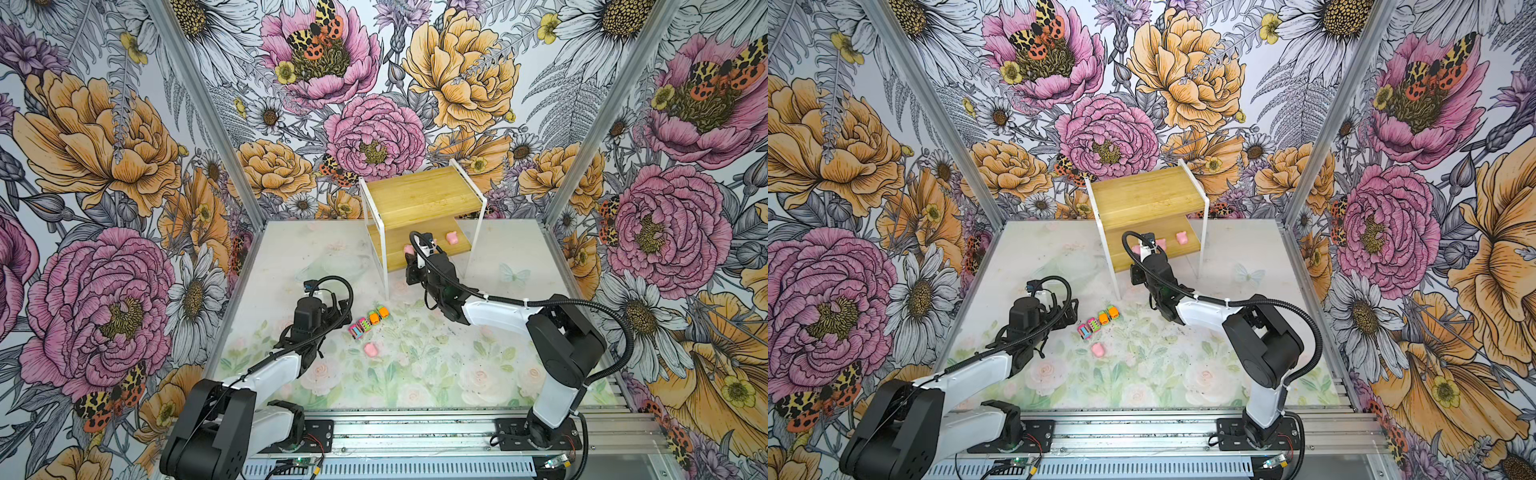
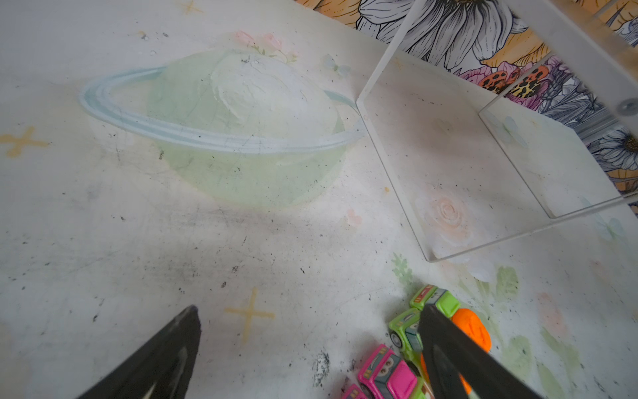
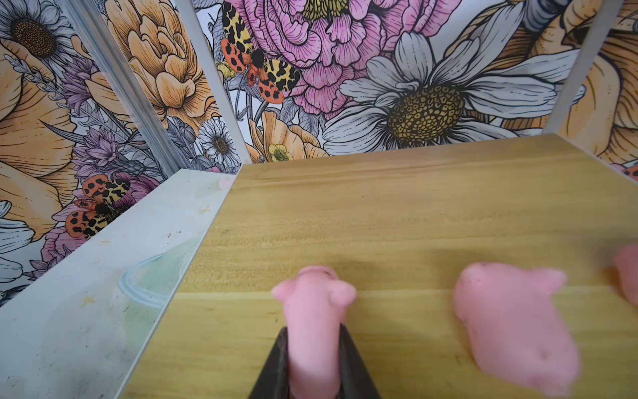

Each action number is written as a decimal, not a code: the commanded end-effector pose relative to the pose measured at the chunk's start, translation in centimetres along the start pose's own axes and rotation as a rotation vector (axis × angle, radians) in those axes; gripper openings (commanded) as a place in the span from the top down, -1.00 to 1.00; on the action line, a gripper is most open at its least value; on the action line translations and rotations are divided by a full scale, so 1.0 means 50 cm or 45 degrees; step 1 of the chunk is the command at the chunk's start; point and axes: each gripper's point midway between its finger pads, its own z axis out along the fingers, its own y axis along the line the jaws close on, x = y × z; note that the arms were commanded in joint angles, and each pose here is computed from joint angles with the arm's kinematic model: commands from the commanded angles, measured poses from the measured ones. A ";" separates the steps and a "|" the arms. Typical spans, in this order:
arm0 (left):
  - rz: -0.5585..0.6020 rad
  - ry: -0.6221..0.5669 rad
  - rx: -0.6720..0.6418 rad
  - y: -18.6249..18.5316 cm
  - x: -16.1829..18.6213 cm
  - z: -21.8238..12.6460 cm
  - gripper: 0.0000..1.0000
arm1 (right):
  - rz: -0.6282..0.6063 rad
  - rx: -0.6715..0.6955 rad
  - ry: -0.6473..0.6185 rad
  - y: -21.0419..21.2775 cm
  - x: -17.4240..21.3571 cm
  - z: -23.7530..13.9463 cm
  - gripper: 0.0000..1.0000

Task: Place and organize the plastic toys onto the shelf
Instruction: 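Lower the pig beside the shelf pigs and open the right gripper, then move the right gripper back over the last pink pig on the table, then lower the right gripper and close it on the last pink pig, then lift the pig and carry it to the lower wooden shelf, then lower the pig at the end of the pig row and open the right gripper, then draw the right gripper back and move it over the toy cars, then close the right gripper on an orange truck while the left gripper hovers beside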

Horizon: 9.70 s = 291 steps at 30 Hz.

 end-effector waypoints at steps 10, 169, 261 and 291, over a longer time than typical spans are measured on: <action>-0.008 -0.028 0.009 -0.007 -0.024 0.000 -0.98 | 0.053 0.055 -0.010 -0.020 -0.006 0.024 0.43; -0.015 0.003 0.004 -0.002 -0.020 0.008 -0.98 | 0.000 -0.197 -0.088 0.104 -0.012 0.018 0.37; -0.056 0.445 0.553 -0.159 0.034 0.162 0.21 | -0.216 -0.544 0.196 0.172 0.331 -0.078 -0.10; -0.033 0.600 0.715 -0.224 0.098 0.171 0.44 | -0.232 -0.558 0.268 0.189 0.358 -0.047 0.02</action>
